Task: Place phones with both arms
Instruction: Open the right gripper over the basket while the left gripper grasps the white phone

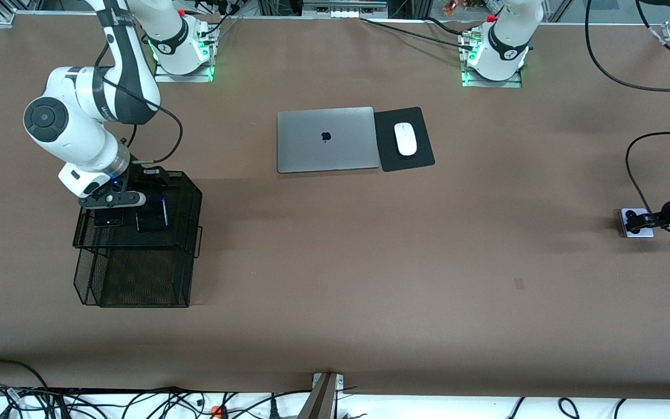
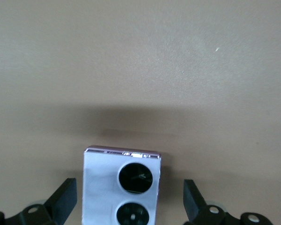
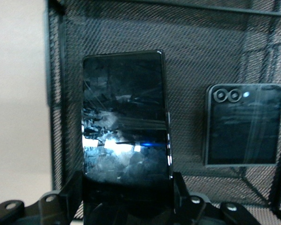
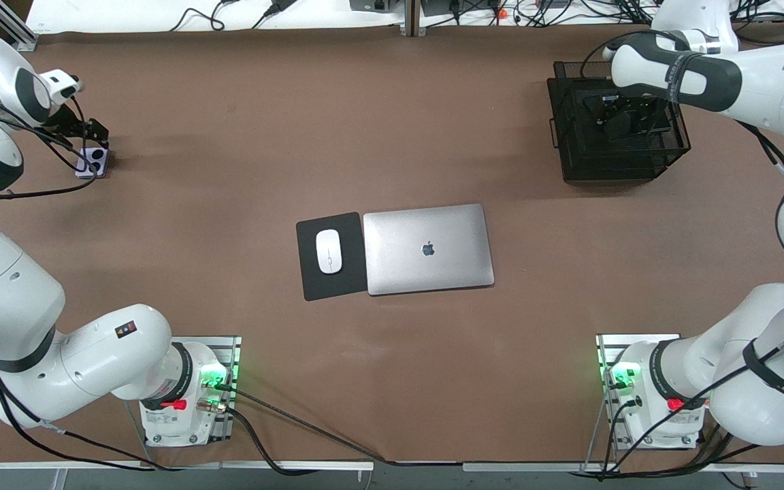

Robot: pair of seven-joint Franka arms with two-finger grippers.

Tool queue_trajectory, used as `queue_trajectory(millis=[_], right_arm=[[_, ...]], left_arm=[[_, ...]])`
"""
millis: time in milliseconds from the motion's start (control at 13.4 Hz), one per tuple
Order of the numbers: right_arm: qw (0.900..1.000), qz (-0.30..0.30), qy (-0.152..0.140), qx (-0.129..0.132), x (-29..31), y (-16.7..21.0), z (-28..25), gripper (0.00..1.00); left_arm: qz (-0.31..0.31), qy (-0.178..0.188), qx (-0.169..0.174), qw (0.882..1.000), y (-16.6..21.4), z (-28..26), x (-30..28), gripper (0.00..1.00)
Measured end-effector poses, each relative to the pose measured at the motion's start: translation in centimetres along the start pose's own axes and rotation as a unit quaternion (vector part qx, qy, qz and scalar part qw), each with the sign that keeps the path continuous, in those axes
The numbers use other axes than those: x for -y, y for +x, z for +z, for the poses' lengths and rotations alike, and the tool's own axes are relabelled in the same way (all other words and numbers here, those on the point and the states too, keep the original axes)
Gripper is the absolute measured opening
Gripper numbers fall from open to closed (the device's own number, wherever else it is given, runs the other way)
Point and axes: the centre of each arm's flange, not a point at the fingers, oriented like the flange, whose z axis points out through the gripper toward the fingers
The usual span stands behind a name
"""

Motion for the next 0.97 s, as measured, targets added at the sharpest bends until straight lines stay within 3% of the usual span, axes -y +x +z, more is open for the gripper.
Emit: queue_trajectory(millis=[149,746,970], right_arm=[[1.000,0.009,-0.008,-0.013,-0.5,0.5,0.6,0.79],[0.999,0.035,0.010,-0.009,0.1,0.7,1.8,0.79],[0.999,0.030,0.011,-0.008,0.7,0.7,1.8,1.00]], left_arm=[[0.002,-0.001,0.000,1.000,-0.1,1.1,-0.1,1.00],[-0.009,0.002,-0.003,1.000,-0.8,1.4,2.0,1.00],[-0.009,0.001,-0.004,1.000,-0.9,2.4,2.0,1.00]])
